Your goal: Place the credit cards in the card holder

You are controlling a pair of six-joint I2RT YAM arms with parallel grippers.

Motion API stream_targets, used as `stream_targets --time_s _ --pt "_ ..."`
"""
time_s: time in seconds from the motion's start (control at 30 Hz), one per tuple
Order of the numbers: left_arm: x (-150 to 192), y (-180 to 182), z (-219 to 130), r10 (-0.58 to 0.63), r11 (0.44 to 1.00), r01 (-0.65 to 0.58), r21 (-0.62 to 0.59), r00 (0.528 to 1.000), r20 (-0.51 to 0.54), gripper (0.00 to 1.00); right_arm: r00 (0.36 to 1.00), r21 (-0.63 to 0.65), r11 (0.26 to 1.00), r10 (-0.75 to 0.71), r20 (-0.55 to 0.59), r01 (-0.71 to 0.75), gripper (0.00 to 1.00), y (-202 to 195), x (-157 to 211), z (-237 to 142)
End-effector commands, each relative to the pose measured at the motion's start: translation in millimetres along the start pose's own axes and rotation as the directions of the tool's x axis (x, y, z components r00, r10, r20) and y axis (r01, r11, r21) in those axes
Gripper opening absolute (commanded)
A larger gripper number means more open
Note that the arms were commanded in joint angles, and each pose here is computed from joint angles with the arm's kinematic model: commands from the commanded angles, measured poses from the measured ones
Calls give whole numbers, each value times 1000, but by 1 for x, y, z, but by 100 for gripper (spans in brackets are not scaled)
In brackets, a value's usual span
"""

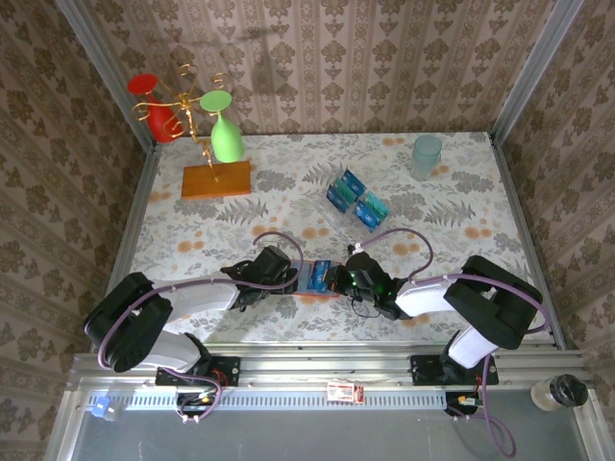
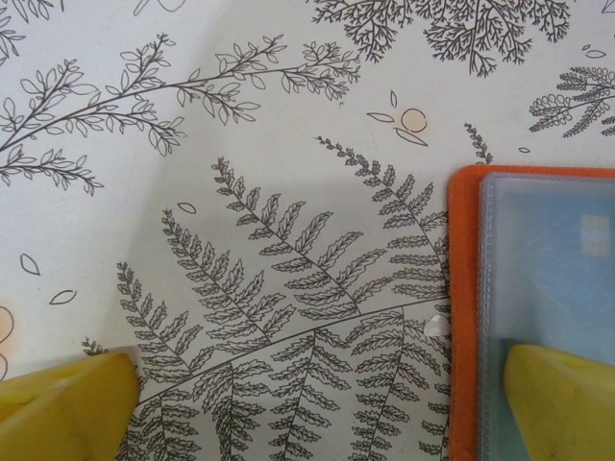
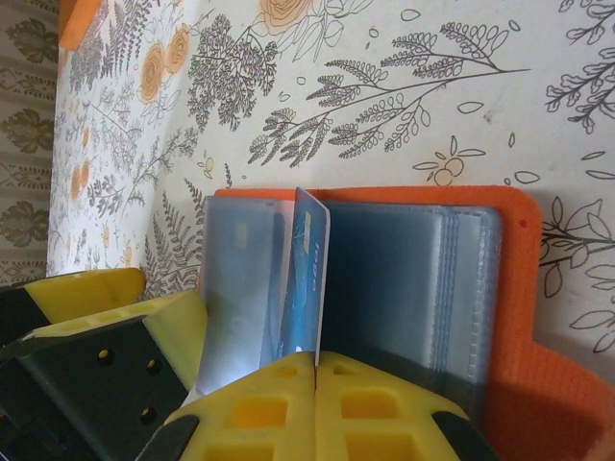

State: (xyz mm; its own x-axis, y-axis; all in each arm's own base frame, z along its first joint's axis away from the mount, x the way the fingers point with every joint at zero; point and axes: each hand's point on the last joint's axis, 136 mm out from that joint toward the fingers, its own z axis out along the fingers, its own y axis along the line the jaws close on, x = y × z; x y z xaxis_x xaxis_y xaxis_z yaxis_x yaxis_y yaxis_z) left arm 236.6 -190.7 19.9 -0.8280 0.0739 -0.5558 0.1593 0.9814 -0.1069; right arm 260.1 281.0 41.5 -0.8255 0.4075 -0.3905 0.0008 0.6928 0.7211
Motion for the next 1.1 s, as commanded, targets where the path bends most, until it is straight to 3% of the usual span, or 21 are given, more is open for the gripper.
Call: stream_targets --time_s 0.0,1.07 --pt "37 21 5 19 997 -27 -66 993 -118 100 1000 75 997 -2 4 2 0 -19 4 2" --pt "38 21 5 14 998 -21 -62 993 -115 100 999 61 998 -9 -49 12 0 -18 20 9"
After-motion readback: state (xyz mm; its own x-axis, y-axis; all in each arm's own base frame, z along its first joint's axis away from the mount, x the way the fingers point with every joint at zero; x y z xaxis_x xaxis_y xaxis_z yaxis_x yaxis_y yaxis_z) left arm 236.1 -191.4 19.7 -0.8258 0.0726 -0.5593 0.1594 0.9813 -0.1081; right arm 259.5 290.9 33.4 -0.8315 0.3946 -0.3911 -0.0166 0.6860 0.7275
